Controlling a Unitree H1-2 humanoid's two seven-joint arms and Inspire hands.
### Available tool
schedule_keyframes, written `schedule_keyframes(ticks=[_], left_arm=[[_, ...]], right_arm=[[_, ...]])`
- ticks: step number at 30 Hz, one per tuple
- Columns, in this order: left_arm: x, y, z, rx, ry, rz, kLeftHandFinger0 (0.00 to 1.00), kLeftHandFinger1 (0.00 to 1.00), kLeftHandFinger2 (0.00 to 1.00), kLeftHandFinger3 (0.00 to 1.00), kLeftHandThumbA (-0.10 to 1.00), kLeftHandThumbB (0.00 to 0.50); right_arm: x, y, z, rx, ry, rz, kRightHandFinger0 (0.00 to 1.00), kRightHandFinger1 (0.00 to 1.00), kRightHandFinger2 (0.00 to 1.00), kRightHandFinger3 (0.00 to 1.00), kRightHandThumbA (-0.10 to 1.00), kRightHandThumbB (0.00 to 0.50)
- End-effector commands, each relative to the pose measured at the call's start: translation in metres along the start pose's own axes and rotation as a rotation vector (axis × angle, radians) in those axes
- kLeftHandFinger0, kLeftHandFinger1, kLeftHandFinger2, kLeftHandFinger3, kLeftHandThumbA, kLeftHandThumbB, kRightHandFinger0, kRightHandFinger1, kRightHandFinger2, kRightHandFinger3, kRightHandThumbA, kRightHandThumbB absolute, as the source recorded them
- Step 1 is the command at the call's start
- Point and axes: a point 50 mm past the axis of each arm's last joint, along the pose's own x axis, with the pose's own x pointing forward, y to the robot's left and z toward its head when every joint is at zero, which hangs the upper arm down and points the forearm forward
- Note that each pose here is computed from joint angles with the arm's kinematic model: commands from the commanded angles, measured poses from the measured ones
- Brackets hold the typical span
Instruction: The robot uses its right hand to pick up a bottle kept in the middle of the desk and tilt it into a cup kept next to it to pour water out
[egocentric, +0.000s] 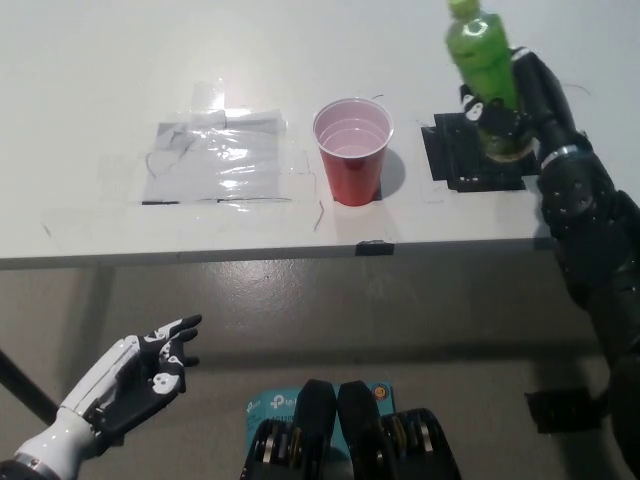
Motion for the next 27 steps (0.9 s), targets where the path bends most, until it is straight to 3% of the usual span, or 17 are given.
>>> schedule_keyframes(ticks=[1,3,6,11,14,19,22,23,24,26,27], left_arm=[[-0.005,0.0,0.012,0.061,-0.081,-0.017,0.89,1.0,1.0,1.0,0.7,0.158],[-0.005,0.0,0.013,0.069,-0.083,-0.02,0.88,1.0,1.0,1.0,0.7,0.149],[-0.005,0.001,0.012,0.073,-0.08,-0.02,0.89,1.0,1.0,1.0,0.72,0.174],[-0.005,0.0,0.013,0.07,-0.066,-0.018,0.89,1.0,1.0,1.0,0.73,0.21],[-0.01,0.008,0.015,0.085,-0.07,-0.006,0.89,1.0,1.0,1.0,0.73,0.194],[-0.009,0.007,0.016,0.097,-0.079,-0.013,0.86,1.0,1.0,1.0,0.75,0.188],[-0.008,0.007,0.017,0.099,-0.082,-0.016,0.87,1.0,1.0,1.0,0.74,0.18],[-0.008,0.007,0.017,0.095,-0.081,-0.015,0.88,1.0,1.0,1.0,0.73,0.164],[-0.008,0.007,0.017,0.091,-0.083,-0.014,0.88,1.0,1.0,1.0,0.72,0.159],[-0.005,0.008,0.019,0.096,-0.089,-0.019,0.88,1.0,1.0,1.0,0.72,0.168],[-0.005,0.008,0.02,0.099,-0.087,-0.018,0.88,1.0,1.0,1.0,0.74,0.169]], right_arm=[[0.044,-0.075,0.059,0.783,-0.065,-0.369,0.0,0.0,0.01,0.33,-0.1,0.01],[0.043,-0.074,0.057,0.809,-0.065,-0.375,0.0,0.0,0.03,0.34,-0.1,0.0],[0.04,-0.069,0.054,0.855,-0.071,-0.385,0.0,0.0,0.02,0.36,-0.1,0.012],[0.03,-0.052,0.048,0.928,-0.069,-0.412,0.0,0.0,0.04,0.29,-0.1,0.049],[0.03,-0.04,0.052,0.968,-0.06,-0.41,0.0,0.0,0.0,0.32,-0.1,0.024],[0.02,-0.029,0.035,1.029,-0.058,-0.418,0.0,0.0,0.0,0.29,-0.1,0.047],[0.015,-0.025,0.032,0.969,-0.058,-0.408,0.0,0.0,0.02,0.3,-0.1,0.029],[0.014,-0.024,0.031,0.93,-0.068,-0.397,0.0,0.0,0.01,0.31,-0.1,0.001],[0.013,-0.023,0.032,0.927,-0.063,-0.395,0.0,0.0,0.01,0.29,-0.1,0.03],[0.012,-0.023,0.032,0.889,-0.086,-0.377,0.0,0.0,0.0,0.29,-0.1,0.029],[0.01,-0.022,0.033,0.847,-0.111,-0.353,0.0,0.0,0.0,0.29,-0.1,0.005]])
